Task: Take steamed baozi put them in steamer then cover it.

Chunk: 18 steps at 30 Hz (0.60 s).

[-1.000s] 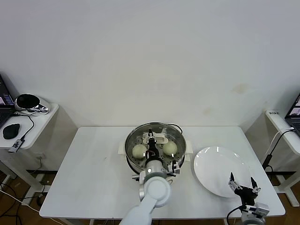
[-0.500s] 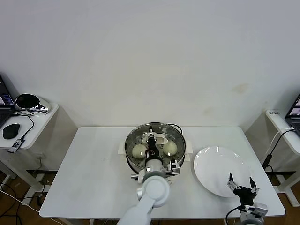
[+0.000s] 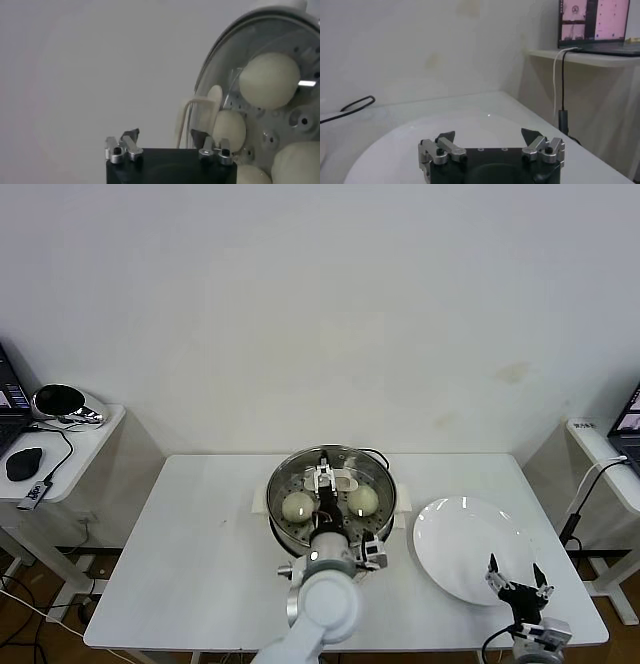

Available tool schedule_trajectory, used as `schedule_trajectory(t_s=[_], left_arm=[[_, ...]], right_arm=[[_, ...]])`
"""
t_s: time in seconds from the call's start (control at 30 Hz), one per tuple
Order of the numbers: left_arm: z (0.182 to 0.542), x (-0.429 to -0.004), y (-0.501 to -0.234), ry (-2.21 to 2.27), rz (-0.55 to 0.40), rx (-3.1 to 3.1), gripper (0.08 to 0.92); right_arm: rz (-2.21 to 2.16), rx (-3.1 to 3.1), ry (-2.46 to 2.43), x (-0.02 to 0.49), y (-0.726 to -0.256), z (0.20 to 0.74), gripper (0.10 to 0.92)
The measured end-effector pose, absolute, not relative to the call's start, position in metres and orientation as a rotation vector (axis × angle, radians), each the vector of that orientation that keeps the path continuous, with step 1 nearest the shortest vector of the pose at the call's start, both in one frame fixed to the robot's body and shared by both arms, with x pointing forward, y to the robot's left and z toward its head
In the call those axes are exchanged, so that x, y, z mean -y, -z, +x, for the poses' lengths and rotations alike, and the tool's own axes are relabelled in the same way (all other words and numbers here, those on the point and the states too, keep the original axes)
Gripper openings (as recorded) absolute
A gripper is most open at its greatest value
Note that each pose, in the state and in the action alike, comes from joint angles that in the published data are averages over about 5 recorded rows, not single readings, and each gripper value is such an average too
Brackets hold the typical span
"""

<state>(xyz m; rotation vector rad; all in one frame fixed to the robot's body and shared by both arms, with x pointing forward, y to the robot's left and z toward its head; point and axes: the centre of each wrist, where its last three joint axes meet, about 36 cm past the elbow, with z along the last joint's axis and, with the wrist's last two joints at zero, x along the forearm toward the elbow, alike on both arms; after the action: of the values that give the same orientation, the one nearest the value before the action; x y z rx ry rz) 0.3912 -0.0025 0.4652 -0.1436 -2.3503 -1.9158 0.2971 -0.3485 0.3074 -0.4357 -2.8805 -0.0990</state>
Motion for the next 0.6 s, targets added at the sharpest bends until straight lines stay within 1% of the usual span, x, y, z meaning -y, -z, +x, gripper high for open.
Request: schedule_trajectory(t_s=[0.13,0.27,0.43,0.6], left_arm=[[0.383,-0.002,-0.472,1.891,-0.164,2.373,0.823],[0.375,-0.011,-0.480,1.857,-0.160,2.408,0.823],[0.361,-0.033,-0.497,1.768,-0.133,2.488,0.823],[0.352,-0.069,-0.513,1.603,-0.082,2.604,0.823]], right_arm=[[-0.429,2.882,0.102,0.348,-0.308,0.297,0.823],[-0.409,2.887,0.106,0.347,-0.310,0.296,0.823],[-0.364,2.901,0.100,0.344,-0.316,0.294,0.823],[-0.303,2.919,0.076,0.340,-0.323,0.290,0.823]])
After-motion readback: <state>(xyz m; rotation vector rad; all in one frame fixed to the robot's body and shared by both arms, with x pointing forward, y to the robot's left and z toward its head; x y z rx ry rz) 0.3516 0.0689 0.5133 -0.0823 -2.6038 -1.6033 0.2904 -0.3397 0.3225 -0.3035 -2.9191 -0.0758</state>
